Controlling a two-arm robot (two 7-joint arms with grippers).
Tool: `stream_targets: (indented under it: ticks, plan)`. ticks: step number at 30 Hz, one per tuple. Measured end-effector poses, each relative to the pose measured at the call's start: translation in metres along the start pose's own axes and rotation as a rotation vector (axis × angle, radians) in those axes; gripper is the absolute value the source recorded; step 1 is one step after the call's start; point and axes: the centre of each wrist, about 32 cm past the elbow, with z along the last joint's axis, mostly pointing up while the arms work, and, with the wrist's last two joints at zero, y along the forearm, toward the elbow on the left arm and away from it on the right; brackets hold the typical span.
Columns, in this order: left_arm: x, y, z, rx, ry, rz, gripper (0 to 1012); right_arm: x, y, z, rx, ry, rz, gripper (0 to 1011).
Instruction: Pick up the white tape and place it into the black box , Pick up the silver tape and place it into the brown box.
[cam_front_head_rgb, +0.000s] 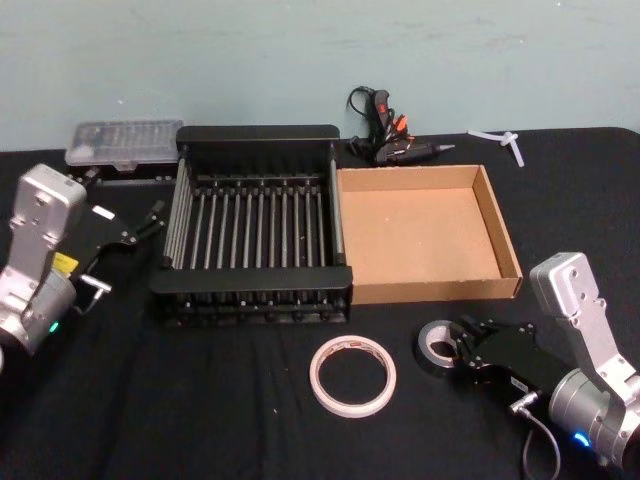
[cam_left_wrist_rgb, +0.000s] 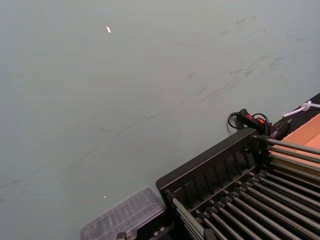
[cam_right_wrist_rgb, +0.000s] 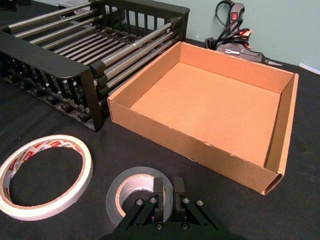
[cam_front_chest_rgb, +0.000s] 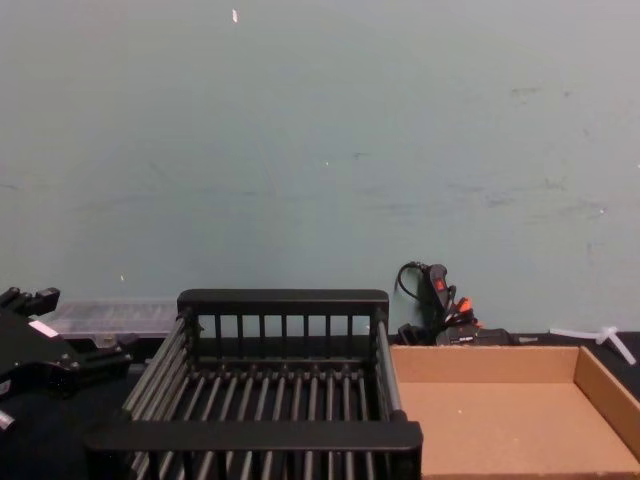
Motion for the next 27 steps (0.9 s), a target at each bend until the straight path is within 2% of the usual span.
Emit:
stream_targets:
  ticks: [13,20,27]
  plan:
    - [0.0,0.0,0.0,0.0,0.0,0.0,1001,0.0014,-0.001,-0.001,0.014,0.008,0.007,125]
    - [0.0,0.0,0.0,0.0,0.0,0.0,1001,0.0031,-0.006,0.003,0.054,0.003,0.026,125]
    - [0.0,0.0,0.0,0.0,0.0,0.0,1001,0.0066,-0.012,0.015,0.12,-0.002,0.042,125]
